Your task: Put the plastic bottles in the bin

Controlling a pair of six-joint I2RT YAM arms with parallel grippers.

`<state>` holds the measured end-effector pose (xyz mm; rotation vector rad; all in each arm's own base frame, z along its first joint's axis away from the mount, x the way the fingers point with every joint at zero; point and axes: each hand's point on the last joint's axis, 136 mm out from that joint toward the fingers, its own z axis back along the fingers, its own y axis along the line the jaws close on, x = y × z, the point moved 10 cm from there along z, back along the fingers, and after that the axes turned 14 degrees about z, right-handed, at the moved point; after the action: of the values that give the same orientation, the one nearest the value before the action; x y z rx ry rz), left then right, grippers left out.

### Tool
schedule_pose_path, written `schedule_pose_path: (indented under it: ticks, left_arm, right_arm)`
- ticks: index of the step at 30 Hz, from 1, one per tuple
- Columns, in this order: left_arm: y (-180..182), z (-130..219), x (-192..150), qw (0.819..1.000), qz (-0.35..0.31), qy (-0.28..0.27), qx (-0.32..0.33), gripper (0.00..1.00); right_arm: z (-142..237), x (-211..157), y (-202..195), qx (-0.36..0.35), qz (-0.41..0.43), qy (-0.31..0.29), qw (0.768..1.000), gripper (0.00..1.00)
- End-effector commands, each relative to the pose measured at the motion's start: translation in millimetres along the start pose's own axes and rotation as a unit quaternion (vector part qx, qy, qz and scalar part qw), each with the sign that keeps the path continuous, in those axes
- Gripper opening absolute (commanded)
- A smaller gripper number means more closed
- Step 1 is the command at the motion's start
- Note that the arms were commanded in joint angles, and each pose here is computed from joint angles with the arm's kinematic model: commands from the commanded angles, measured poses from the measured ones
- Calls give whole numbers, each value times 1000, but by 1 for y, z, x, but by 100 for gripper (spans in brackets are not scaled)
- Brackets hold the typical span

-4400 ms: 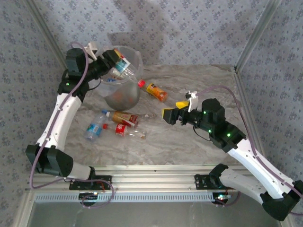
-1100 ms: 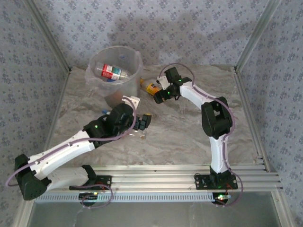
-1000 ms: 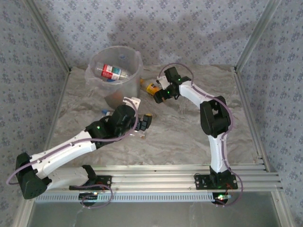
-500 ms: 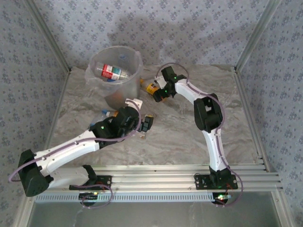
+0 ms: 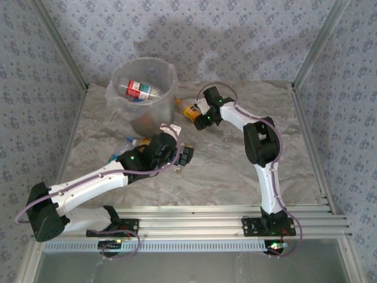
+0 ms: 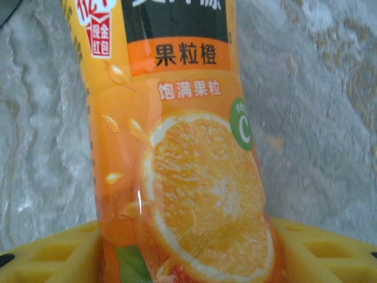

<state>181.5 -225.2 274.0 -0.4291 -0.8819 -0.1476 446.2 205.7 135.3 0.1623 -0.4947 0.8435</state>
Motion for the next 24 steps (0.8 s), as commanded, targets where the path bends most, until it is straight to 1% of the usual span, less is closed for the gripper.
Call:
schedule_pose_path:
  ticks: [1,6,11,12,16,18,24]
  left_arm:
    - [-12,9,17,999,33,-16,-38,100]
    - [-8,2,22,993,91,4,-76,100]
    - [-7,-8,28,983,138,18,-116,100]
    - [-7,-9,30,982,144,21,-123,100]
    - [-7,-17,39,972,176,32,-151,100]
    - [-4,-21,45,966,197,35,-167,100]
    - [3,-41,65,932,275,52,-229,99]
  right_arm:
    - [32,-6,-5,-9,-34,-44,998,62]
    - [66,-25,10,-13,-69,-73,995,62]
    - [91,-49,34,2,-106,-108,988,61]
    - [92,-58,39,7,-111,-106,988,61]
    - [115,-70,61,24,-116,-127,985,61]
    - [127,-75,70,33,-119,-138,983,61]
    - [158,-90,90,75,-128,-174,974,61]
